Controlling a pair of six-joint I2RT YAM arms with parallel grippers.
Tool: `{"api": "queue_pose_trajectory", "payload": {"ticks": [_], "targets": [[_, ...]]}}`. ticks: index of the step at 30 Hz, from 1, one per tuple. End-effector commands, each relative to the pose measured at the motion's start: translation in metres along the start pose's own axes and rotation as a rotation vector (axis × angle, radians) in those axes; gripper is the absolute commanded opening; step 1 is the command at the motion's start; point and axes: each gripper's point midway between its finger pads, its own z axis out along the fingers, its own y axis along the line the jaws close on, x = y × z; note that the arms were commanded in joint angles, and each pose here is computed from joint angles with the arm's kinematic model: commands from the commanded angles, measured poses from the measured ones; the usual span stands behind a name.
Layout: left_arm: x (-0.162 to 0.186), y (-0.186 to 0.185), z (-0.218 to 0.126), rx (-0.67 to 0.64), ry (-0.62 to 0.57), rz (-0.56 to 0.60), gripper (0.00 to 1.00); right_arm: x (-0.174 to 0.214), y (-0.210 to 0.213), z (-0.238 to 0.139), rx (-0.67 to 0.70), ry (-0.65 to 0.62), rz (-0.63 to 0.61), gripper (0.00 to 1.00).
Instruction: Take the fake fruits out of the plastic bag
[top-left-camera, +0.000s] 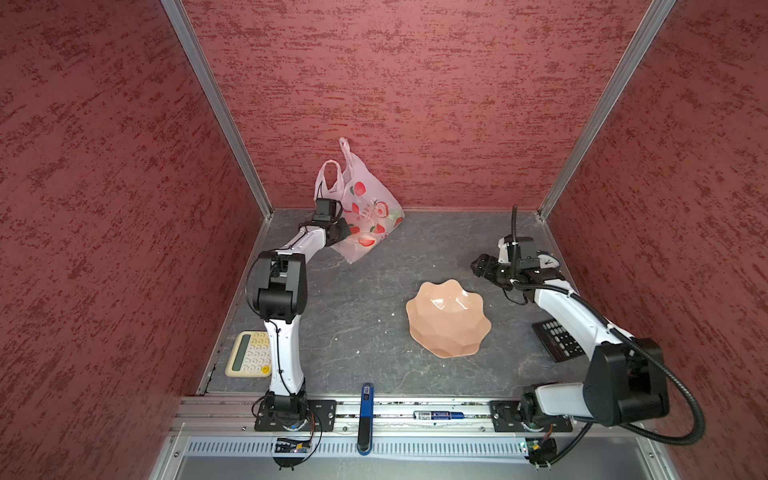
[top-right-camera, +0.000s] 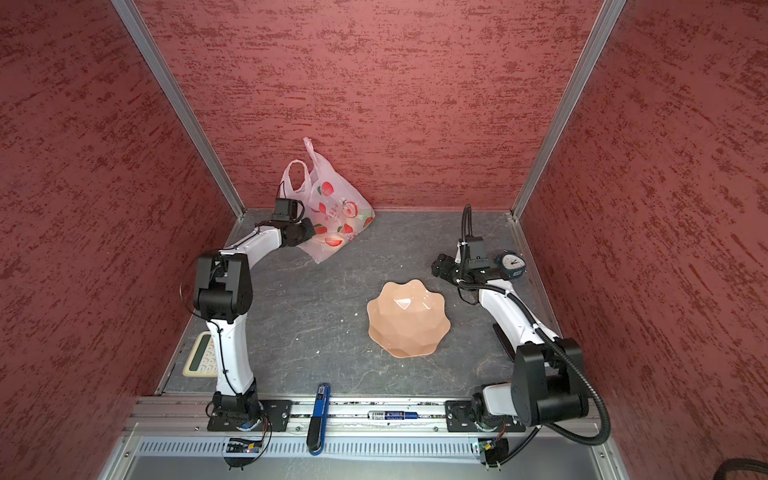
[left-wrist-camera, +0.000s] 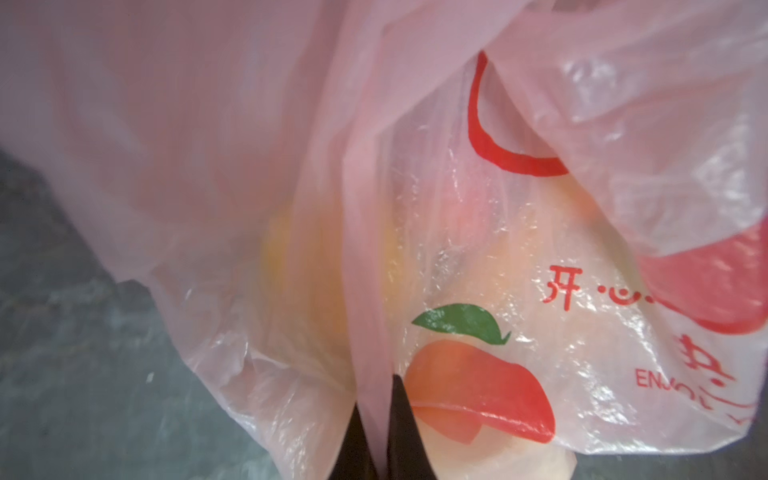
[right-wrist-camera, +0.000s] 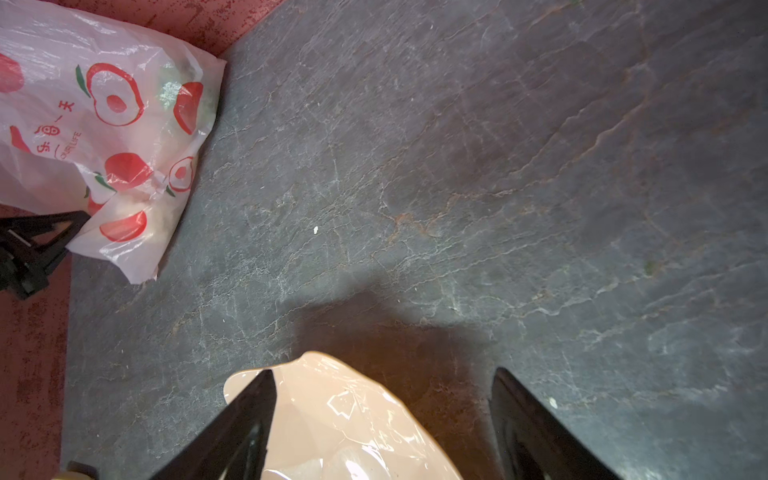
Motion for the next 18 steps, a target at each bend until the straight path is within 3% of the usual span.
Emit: {"api": "queue_pose_trajectory", "payload": {"ticks": [1,9,18], "targets": [[0.023,-0.009,-0.021,0.051,0.004,-0.025,0.0,-0.018,0.016,0.001,-0.063,-0.042,-0.033,0.81],[0.1,0.001,-0.08,0.024,0.052,0.007,0.0,-0.013,0.026,0.004,-0.133,-0.023,-0.056,0.8],[0.138,0.03,-0.151,-0.024,-0.025,0.053,0.0,-0.004,0.044,0.0,-0.18,-0.007,-0.1,0.79]]}}
